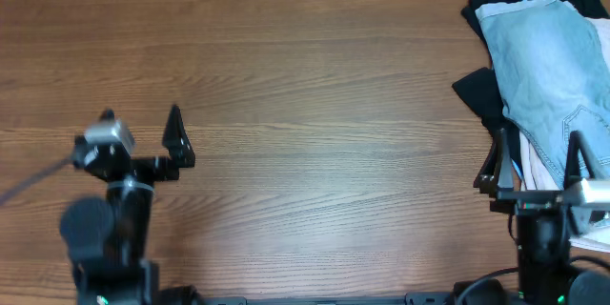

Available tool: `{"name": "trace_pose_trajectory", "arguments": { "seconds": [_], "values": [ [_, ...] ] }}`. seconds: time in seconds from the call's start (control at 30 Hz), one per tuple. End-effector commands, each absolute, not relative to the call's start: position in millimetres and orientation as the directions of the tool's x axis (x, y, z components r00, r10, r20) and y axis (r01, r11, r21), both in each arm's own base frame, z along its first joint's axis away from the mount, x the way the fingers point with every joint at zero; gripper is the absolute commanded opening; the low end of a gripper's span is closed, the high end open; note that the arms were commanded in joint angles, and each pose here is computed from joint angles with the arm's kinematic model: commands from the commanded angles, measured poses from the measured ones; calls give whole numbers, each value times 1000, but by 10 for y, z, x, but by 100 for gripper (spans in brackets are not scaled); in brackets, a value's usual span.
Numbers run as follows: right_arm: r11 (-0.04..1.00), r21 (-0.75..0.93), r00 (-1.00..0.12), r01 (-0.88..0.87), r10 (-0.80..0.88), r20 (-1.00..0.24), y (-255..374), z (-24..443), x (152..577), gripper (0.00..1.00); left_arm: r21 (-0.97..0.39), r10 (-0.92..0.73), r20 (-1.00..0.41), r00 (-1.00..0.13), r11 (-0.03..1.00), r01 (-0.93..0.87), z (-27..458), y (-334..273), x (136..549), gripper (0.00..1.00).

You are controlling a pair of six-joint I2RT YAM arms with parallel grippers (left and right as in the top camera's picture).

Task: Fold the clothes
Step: 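Reach the right gripper to the clothes pile and grasp the denim shorts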

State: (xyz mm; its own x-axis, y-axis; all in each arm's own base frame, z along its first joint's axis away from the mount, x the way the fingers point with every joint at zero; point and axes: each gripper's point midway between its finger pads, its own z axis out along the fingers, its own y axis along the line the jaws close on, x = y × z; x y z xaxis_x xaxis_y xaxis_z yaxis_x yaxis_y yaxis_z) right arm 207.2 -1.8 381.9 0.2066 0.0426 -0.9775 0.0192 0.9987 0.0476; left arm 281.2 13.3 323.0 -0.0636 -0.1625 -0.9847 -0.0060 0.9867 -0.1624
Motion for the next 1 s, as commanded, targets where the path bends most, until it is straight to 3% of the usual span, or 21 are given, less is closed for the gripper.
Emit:
{"name": "trace_pose_trajectory", "arguments": {
  "seconds": [0.0,0.3,0.43,0.53,0.73,0.83,0.97],
  "values": [
    [999,29,127,43,23,-992,-45,4168,2144,100,-153,-150,-981,-120,988,19,3692,130,3112,100],
    [999,22,-288,45,34,-957,16,4061,2666,100,-224,-185,-899,-396,973,53,3728,47,3614,100],
    [999,-5,-506,54,23,-862,36,3698,3045,100,-243,-199,-844,-499,970,26,3393,76,3818,100],
    [998,-21,-601,55,16,-799,52,3358,3313,100,-257,-208,-808,-551,966,11,3178,85,3918,100],
    [999,-16,-769,28,11,-640,145,2632,3654,100,-278,-218,-742,-634,960,-5,2826,76,4040,100],
    [998,-15,-801,53,34,-598,104,2413,3776,100,-289,-223,-724,-653,957,-7,2728,66,4085,100],
    [921,55,-720,386,338,-606,-583,2331,3882,100,-290,-224,-715,-663,957,-11,2677,72,4105,100]
  ]
}}
